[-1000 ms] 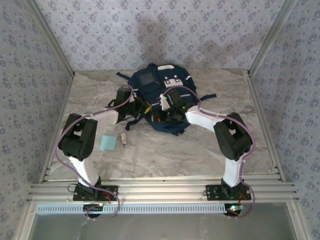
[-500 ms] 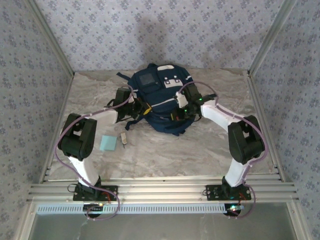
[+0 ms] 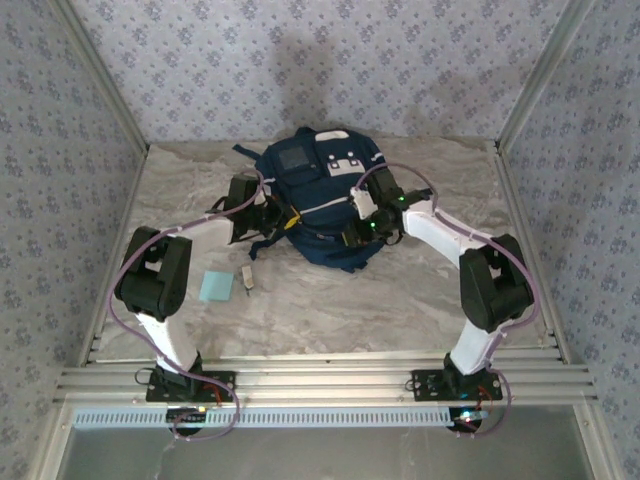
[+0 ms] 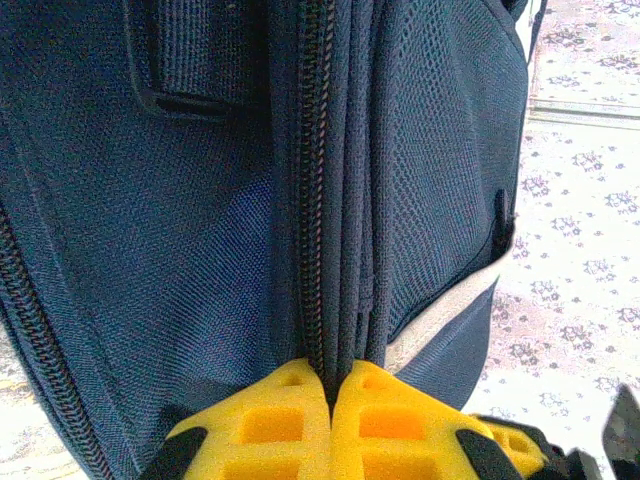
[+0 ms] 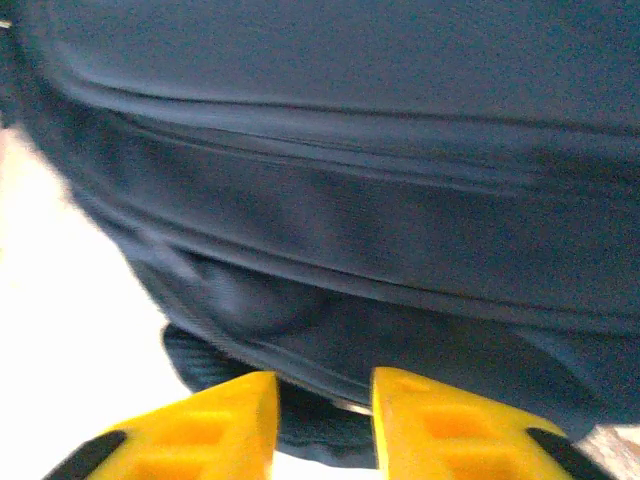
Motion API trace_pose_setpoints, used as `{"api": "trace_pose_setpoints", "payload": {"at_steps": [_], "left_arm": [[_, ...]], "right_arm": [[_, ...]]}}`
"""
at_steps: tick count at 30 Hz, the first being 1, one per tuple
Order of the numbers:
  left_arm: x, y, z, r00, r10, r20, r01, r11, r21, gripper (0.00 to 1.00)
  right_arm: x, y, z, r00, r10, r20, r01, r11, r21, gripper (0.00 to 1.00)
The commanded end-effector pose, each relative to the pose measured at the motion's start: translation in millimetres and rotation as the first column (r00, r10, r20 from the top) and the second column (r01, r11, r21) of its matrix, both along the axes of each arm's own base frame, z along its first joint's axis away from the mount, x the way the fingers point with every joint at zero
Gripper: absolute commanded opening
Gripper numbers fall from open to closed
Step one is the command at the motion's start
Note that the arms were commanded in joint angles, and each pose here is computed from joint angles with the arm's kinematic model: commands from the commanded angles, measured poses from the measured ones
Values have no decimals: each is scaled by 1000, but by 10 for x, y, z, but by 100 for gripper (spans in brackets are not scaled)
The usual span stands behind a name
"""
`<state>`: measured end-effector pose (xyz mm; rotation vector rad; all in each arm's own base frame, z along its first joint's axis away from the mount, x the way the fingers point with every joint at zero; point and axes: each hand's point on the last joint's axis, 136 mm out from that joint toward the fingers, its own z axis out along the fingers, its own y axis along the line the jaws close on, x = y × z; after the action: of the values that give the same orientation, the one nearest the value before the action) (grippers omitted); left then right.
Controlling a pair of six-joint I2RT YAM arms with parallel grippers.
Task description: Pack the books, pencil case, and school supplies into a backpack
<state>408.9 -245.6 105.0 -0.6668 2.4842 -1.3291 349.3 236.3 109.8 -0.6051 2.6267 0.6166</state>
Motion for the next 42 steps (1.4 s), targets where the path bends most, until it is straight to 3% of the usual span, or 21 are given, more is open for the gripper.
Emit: {"api": "trace_pose_setpoints", "payload": {"at_steps": [1, 4, 8, 19, 26, 34, 42], "left_arm": [[27, -31, 313, 998, -20, 62, 22, 999, -25, 0], [16, -28, 307, 998, -20, 59, 22, 999, -25, 0], [9, -30, 318, 998, -17, 60, 19, 999, -29, 0], [-13, -59, 352, 998, -20, 61, 22, 999, -33, 0], [-29, -94, 324, 998, -25, 54, 27, 999, -33, 0], [-65, -137, 208, 999, -27, 30, 28, 999, -33, 0], [-54, -195, 209, 999, -31, 31, 32, 999, -40, 0]], "right_arm": [[-22, 211, 248, 997, 50, 53, -56, 991, 118, 52], [-36, 374, 201, 996, 77, 52, -84, 987, 134, 62], [-52, 543, 57, 994, 104, 32, -107, 987, 118, 64], [90, 742, -100, 994, 95, 58, -101, 988, 116, 57], [140, 807, -60, 993, 82, 83, -93, 986, 136, 42], [106, 825, 160, 989, 60, 134, -82, 984, 161, 44], [86, 840, 86, 992, 46, 122, -65, 985, 159, 44]]}}
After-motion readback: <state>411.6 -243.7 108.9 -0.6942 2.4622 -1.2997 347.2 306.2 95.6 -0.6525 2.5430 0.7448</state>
